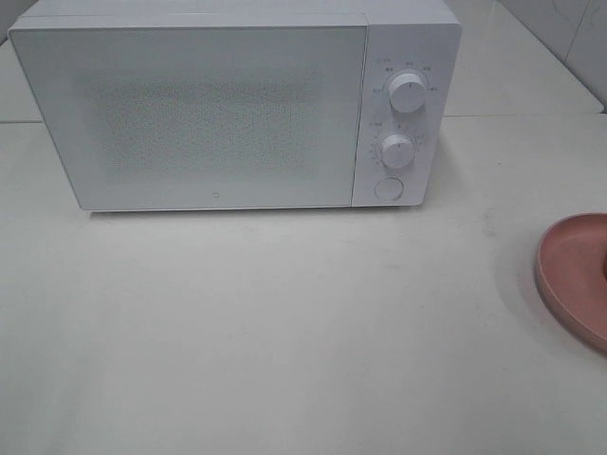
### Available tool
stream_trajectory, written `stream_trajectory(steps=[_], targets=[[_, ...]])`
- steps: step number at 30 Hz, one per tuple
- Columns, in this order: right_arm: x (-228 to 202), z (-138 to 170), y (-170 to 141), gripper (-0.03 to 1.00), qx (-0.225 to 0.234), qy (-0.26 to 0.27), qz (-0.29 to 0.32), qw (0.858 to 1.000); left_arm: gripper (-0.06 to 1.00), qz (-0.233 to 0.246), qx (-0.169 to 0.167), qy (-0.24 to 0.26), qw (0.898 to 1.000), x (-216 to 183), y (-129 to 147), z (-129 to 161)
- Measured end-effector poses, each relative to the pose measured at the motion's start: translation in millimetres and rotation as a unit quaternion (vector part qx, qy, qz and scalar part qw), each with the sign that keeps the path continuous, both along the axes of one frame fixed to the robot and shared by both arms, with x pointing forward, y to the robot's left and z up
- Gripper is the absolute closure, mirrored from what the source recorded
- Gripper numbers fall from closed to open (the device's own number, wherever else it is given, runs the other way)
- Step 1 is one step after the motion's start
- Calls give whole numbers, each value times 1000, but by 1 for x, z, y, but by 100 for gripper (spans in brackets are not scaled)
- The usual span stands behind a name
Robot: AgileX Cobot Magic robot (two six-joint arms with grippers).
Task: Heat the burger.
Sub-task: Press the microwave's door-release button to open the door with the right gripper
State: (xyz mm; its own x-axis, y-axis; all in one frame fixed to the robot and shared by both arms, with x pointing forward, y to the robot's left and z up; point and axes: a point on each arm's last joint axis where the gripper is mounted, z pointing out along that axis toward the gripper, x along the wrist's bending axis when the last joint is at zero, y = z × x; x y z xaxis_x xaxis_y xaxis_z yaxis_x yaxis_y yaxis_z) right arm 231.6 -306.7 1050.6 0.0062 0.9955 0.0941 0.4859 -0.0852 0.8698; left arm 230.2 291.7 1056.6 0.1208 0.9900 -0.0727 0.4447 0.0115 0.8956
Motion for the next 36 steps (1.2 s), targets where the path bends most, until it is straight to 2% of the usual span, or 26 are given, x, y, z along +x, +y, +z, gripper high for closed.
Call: stream_trajectory(steps=[27, 36], targets=[[0, 0, 0, 24, 0, 0, 0, 1000, -4, 0, 0, 0, 1000, 0, 0, 0], [3, 12, 1, 24, 2, -22, 2, 1000, -4, 0, 0, 0, 1000, 0, 0, 0]])
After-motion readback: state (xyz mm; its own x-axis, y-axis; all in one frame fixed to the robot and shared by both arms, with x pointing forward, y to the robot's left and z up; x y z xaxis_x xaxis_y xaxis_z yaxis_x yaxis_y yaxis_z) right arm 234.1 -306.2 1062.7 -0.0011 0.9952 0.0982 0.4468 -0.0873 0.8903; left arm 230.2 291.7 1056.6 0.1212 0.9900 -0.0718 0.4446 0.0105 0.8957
